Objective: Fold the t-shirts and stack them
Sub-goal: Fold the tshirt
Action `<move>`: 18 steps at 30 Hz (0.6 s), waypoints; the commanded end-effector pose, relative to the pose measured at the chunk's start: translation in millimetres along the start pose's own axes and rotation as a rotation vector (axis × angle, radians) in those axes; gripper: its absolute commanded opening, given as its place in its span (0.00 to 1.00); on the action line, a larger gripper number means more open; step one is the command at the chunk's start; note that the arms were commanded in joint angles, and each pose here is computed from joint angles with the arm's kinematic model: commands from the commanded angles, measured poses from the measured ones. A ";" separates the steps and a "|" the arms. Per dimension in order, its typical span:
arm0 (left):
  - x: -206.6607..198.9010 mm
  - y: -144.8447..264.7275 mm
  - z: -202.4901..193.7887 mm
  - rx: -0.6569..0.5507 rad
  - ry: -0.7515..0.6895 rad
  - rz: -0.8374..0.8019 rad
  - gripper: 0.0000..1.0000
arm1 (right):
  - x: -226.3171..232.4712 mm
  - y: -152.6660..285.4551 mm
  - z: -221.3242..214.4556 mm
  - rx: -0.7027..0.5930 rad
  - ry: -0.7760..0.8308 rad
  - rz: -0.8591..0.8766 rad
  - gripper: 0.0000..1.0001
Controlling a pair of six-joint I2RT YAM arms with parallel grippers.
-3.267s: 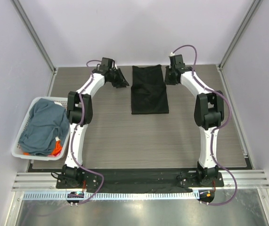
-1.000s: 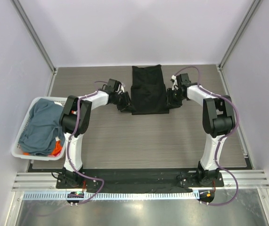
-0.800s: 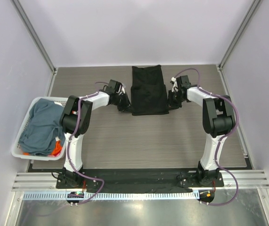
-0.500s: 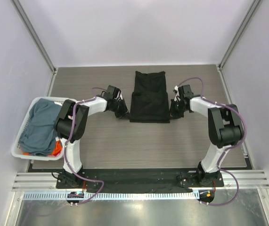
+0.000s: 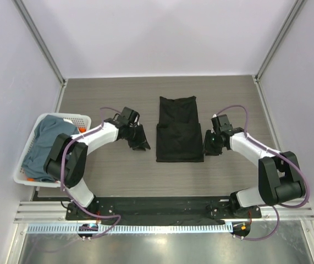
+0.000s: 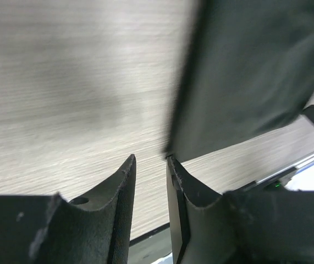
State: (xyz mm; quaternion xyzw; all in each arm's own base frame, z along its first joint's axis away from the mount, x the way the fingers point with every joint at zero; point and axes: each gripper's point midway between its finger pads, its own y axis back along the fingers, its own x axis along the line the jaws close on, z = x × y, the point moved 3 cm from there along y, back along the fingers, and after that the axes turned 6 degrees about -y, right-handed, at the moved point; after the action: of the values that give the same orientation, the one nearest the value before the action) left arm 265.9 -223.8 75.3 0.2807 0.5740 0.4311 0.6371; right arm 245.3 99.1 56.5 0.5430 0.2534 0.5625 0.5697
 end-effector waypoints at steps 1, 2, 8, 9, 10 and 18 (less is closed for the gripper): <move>-31.8 14.2 33.5 -0.095 -0.066 -0.047 0.30 | 14.2 18.0 27.5 -0.088 -0.022 0.004 0.33; -36.7 11.5 36.1 -0.090 -0.081 -0.059 0.30 | 19.5 20.7 34.4 -0.102 -0.023 0.015 0.30; -74.2 -17.3 61.4 -0.067 -0.146 -0.143 0.28 | 39.2 6.0 71.6 -0.129 0.034 0.031 0.14; -78.6 -22.1 63.4 -0.062 -0.154 -0.150 0.28 | 42.3 3.1 77.8 -0.134 0.047 0.034 0.13; -79.4 -26.8 67.3 -0.059 -0.155 -0.149 0.28 | 44.1 -0.3 82.6 -0.132 0.048 0.031 0.12; -85.9 -63.6 118.0 -0.075 -0.195 -0.053 0.27 | 61.2 -25.1 137.0 -0.193 0.095 -0.016 0.10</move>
State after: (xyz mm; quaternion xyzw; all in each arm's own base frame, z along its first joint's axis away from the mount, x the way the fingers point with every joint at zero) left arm 379.5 -313.6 74.0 0.2745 0.5239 0.3948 0.7031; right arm 362.8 117.0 71.8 0.4984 0.2473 0.5834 0.5916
